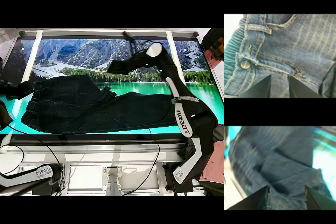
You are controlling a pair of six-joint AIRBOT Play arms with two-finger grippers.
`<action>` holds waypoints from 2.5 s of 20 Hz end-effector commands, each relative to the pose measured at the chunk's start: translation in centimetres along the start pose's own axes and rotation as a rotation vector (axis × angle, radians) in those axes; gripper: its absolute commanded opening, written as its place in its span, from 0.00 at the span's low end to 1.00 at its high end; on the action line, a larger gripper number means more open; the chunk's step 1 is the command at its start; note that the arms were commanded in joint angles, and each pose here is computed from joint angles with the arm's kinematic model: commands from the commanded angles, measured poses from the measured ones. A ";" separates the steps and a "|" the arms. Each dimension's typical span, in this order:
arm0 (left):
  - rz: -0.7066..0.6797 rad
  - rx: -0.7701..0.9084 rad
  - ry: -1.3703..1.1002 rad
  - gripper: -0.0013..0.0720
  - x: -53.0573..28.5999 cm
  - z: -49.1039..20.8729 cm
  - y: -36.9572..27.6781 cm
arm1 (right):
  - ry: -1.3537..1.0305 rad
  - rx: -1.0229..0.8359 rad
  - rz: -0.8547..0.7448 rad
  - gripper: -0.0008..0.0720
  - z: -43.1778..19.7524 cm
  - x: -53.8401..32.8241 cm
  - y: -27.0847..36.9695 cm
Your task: Fold the clothes and pants, and hang the long-sleeved shirts on hangers.
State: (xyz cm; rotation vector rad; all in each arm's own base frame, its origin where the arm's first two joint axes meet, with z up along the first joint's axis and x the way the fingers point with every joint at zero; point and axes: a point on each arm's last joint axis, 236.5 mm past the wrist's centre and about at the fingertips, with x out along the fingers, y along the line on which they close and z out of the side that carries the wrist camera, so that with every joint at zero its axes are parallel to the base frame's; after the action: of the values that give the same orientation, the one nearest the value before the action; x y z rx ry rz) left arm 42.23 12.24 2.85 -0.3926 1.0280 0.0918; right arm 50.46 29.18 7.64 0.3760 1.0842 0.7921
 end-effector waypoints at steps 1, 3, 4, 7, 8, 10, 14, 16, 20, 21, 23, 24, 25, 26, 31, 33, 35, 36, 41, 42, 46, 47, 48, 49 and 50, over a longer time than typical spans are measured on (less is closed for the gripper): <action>-0.015 0.004 0.035 0.34 0.1 -0.8 -0.6 | 0.012 0.258 -0.020 0.66 -0.2 -0.3 -5.2; -0.024 0.015 0.051 0.34 0.2 -1.2 -1.2 | 0.063 0.284 -0.011 0.63 -1.6 1.7 -6.0; -0.028 0.022 0.054 0.34 0.3 -1.3 -1.6 | 0.093 0.297 -0.007 0.63 -2.4 2.9 -6.4; -0.040 0.048 0.061 0.34 0.6 -1.5 -2.8 | 0.201 0.320 -0.006 0.63 -5.4 4.6 -7.8; -0.043 0.054 0.063 0.34 0.6 -1.5 -3.0 | 0.229 0.318 0.000 0.63 -6.1 4.9 -7.9; -0.047 0.062 0.066 0.34 0.7 -1.6 -3.4 | 0.255 0.272 0.014 0.63 -6.8 5.2 -7.7; -0.047 0.063 0.066 0.34 0.7 -1.6 -3.4 | 0.301 0.156 0.042 0.63 -8.0 5.5 -7.7; -0.047 0.063 0.066 0.34 0.7 -1.6 -3.4 | 0.322 0.115 0.065 0.63 -8.6 5.8 -7.6; -0.047 0.063 0.066 0.34 0.7 -1.6 -3.4 | 0.353 0.077 0.097 0.63 -9.7 6.8 -7.2; -0.047 0.063 0.066 0.34 0.7 -1.6 -3.4 | 0.353 0.070 0.100 0.63 -9.7 7.0 -7.3; -0.047 0.063 0.066 0.34 0.7 -1.6 -3.4 | 0.357 0.060 0.105 0.63 -9.9 7.2 -7.5; -0.047 0.063 0.066 0.34 0.7 -1.6 -3.4 | 0.356 0.064 0.112 0.63 -9.9 7.3 -7.4; -0.047 0.063 0.066 0.34 0.7 -1.6 -3.4 | 0.357 0.071 0.130 0.63 -10.0 7.6 -6.9; -0.047 0.063 0.066 0.34 0.7 -1.6 -3.4 | 0.363 0.071 0.141 0.62 -10.2 7.9 -6.6; -0.047 0.062 0.066 0.34 0.7 -1.6 -3.4 | 0.410 0.032 0.161 0.18 -11.9 9.7 -4.9; -0.047 0.062 0.066 0.34 0.7 -1.6 -3.4 | 0.414 0.015 0.163 0.03 -11.4 8.9 -4.8; -0.047 0.062 0.066 0.34 0.7 -1.6 -3.4 | 0.371 0.023 0.139 0.03 -9.1 6.9 -5.3; -0.046 0.063 0.063 0.34 0.7 -1.5 -3.4 | 0.326 0.040 0.122 0.03 -7.3 5.3 -5.6; 0.015 0.060 -0.049 0.34 1.9 1.3 -1.6 | 0.112 0.133 -0.097 0.03 -1.3 -5.8 -12.3; 0.021 0.041 -0.061 0.34 2.5 1.7 -1.3 | 0.066 0.168 -0.124 0.03 -0.5 -8.3 -13.7; 0.023 -0.085 0.018 0.34 6.8 -0.1 -0.1 | -0.089 0.298 -0.178 0.03 1.8 -14.4 -17.3; 0.022 -0.093 0.051 0.34 7.9 -1.0 -0.1 | -0.099 0.307 -0.183 0.03 1.8 -14.9 -17.7; 0.022 -0.111 0.075 0.33 8.9 -1.6 0.0 | -0.114 0.311 -0.190 0.03 2.0 -15.2 -18.1; 0.023 -0.118 0.092 0.31 9.6 -2.1 0.1 | -0.142 0.315 -0.209 0.03 2.5 -15.6 -18.8; 0.024 -0.120 0.108 0.23 10.2 -2.5 0.1 | -0.185 0.338 -0.243 0.03 3.2 -16.3 -20.0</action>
State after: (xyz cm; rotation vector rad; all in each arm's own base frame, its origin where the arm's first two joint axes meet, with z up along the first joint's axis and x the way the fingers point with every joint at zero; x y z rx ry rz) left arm 45.46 10.69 -4.41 -0.4631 1.0917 0.1393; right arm 55.54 7.39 6.23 0.5390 1.1351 0.4581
